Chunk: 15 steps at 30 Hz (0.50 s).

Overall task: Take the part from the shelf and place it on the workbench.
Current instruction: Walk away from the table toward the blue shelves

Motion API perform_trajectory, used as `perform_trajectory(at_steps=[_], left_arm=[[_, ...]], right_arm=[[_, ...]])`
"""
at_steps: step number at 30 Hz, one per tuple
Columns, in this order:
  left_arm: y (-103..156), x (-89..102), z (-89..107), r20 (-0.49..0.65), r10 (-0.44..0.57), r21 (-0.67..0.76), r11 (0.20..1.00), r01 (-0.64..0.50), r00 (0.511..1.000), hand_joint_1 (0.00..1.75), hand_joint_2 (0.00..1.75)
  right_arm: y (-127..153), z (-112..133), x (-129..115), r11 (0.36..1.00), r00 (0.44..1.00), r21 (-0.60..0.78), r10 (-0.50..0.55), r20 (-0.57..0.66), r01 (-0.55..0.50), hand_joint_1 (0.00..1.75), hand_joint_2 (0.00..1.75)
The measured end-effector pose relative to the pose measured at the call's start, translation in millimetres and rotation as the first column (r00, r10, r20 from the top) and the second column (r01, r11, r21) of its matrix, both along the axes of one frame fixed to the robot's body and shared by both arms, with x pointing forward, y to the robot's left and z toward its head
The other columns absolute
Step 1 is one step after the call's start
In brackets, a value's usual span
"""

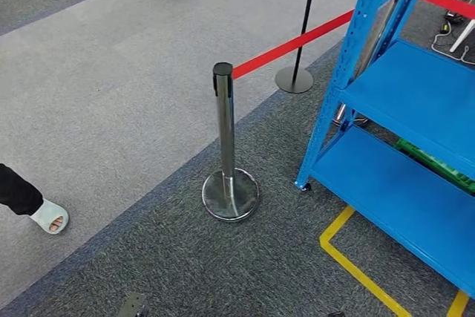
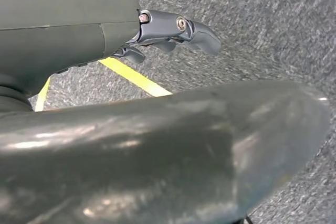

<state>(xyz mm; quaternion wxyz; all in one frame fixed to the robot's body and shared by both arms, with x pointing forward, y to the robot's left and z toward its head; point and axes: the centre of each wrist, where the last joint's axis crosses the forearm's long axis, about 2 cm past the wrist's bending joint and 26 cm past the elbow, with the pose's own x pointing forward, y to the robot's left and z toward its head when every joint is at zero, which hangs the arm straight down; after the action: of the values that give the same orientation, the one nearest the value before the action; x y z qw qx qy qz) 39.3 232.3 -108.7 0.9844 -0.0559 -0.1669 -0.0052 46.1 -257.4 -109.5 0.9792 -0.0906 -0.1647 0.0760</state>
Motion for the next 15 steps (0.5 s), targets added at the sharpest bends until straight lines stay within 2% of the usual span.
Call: perform_trajectory(at_steps=[8,15], left_arm=[[3.4,-1.4,-0.5,-0.012,0.014,-0.012,1.0,-0.014,1.0,0.0,0.0],[5.3,1.0,-0.5,-0.009,0.002,-0.007,1.0,-0.002,1.0,0.0,0.0]], right_arm=[[-1.1,0.0,0.4,1.0,0.999,-0.002,0.013,0.041,-0.013,0.0,0.0],[-0.8,-0.2,-1.8,1.0,1.0,-0.009,0.01,0.015,-0.01,0.0,0.0]])
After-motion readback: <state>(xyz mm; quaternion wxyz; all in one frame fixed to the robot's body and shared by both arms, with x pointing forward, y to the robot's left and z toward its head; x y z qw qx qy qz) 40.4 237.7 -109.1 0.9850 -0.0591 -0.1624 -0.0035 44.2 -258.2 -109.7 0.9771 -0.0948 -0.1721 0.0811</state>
